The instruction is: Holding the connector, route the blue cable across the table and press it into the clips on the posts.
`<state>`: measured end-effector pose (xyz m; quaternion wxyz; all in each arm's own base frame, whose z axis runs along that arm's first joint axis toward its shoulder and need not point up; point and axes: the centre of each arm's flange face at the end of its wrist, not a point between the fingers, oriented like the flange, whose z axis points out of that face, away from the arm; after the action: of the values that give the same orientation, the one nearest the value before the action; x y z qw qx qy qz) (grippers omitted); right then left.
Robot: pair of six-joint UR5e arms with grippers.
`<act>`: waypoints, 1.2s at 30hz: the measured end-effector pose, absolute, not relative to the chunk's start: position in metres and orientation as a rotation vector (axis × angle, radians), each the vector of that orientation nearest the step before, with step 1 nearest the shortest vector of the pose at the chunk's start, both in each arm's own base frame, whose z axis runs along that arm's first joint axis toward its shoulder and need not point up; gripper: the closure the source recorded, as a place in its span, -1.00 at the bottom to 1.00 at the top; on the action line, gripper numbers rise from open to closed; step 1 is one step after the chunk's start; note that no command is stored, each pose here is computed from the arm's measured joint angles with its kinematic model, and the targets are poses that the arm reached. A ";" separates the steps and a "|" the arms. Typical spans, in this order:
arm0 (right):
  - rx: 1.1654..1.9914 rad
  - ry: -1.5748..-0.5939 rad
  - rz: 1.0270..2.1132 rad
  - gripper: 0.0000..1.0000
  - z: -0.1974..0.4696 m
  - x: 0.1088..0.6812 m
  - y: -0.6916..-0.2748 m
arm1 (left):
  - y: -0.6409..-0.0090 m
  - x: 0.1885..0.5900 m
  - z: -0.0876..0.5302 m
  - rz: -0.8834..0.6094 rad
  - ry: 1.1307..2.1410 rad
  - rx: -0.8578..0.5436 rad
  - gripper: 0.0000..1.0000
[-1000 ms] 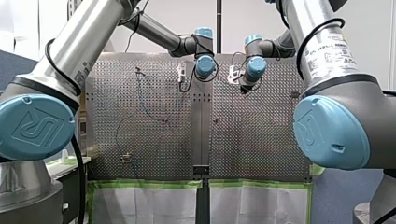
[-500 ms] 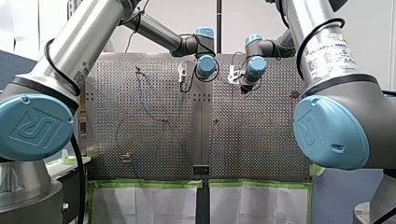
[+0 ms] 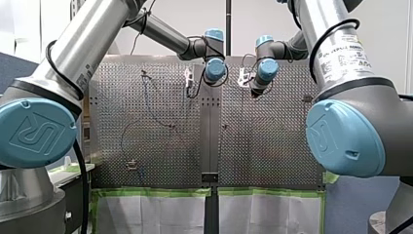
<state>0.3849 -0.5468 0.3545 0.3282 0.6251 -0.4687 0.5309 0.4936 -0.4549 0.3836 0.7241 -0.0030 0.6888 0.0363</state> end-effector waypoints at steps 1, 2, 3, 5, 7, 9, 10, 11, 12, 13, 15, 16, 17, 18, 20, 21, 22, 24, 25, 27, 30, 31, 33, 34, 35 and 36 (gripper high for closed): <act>1.637 -1.228 1.390 1.00 0.354 0.385 -0.547 | -0.455 0.492 0.381 0.080 1.524 -0.005 1.00; 1.637 -1.228 1.390 1.00 0.354 0.385 -0.546 | -0.456 0.490 0.377 0.079 1.529 -0.002 1.00; 1.638 -1.229 1.390 1.00 0.354 0.386 -0.546 | -0.456 0.488 0.374 0.078 1.532 0.001 1.00; 1.642 -1.229 1.391 1.00 0.353 0.387 -0.544 | -0.458 0.484 0.368 0.075 1.536 0.007 1.00; 1.649 -1.231 1.388 1.00 0.350 0.388 -0.542 | -0.458 0.482 0.361 0.075 1.539 0.011 1.00; 1.657 -1.235 1.382 1.00 0.346 0.389 -0.540 | -0.458 0.479 0.353 0.078 1.547 0.016 1.00; 1.662 -1.237 1.378 1.00 0.344 0.389 -0.539 | -0.458 0.478 0.350 0.077 1.550 0.018 1.00; 1.666 -1.238 1.375 1.00 0.342 0.389 -0.537 | -0.458 0.475 0.346 0.073 1.553 0.019 1.00; 1.670 -1.240 1.372 1.00 0.340 0.389 -0.536 | -0.458 0.474 0.342 0.068 1.554 0.018 1.00; 1.676 -1.241 1.368 1.00 0.337 0.389 -0.535 | -0.458 0.473 0.339 0.063 1.555 0.016 1.00; 1.686 -1.245 1.359 1.00 0.332 0.389 -0.532 | -0.457 0.472 0.332 0.051 1.556 0.009 1.00; 1.693 -1.247 1.354 1.00 0.329 0.389 -0.530 | -0.456 0.472 0.329 0.046 1.557 0.008 1.00; 1.699 -1.247 1.350 1.00 0.326 0.390 -0.529 | -0.455 0.471 0.324 0.038 1.558 0.007 1.00; 1.704 -1.248 1.345 1.00 0.324 0.390 -0.528 | -0.455 0.471 0.320 0.033 1.559 0.008 1.00; 1.714 -1.248 1.336 1.00 0.320 0.389 -0.526 | -0.455 0.471 0.310 0.023 1.564 0.014 1.00; 1.718 -1.248 1.332 1.00 0.318 0.389 -0.525 | -0.455 0.471 0.305 0.020 1.567 0.016 1.00; 1.723 -1.247 1.325 1.00 0.316 0.388 -0.524 | -0.455 0.470 0.301 0.017 1.568 0.019 1.00; 1.732 -1.247 1.312 1.00 0.311 0.386 -0.522 | -0.455 0.469 0.289 0.010 1.574 0.027 1.00; 1.737 -1.250 1.303 1.00 0.308 0.384 -0.522 | -0.455 0.468 0.283 0.007 1.578 0.030 1.00; 1.744 -1.255 1.288 1.00 0.302 0.381 -0.520 | -0.456 0.465 0.268 0.002 1.589 0.038 1.00; 1.755 -1.260 1.268 1.00 0.293 0.377 -0.519 | -0.459 0.461 0.242 -0.009 1.609 0.056 1.00; 1.758 -1.258 1.260 1.00 0.289 0.374 -0.518 | -0.460 0.459 0.234 -0.014 1.615 0.061 1.00; 1.761 -1.254 1.252 1.00 0.284 0.371 -0.518 | -0.461 0.456 0.217 -0.030 1.629 0.074 1.00; 1.762 -1.252 1.248 1.00 0.279 0.369 -0.518 | -0.462 0.454 0.209 -0.037 1.636 0.080 1.00; 1.764 -1.250 1.247 1.00 0.276 0.367 -0.518 | -0.462 0.452 0.199 -0.044 1.644 0.089 1.00; 1.766 -1.248 1.247 1.00 0.273 0.366 -0.518 | -0.463 0.450 0.191 -0.049 1.650 0.095 1.00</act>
<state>0.3658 -0.5177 0.2732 0.3172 0.6709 -0.4743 0.4736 0.4502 -0.4625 0.1915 0.6772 0.0421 0.7342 -0.0218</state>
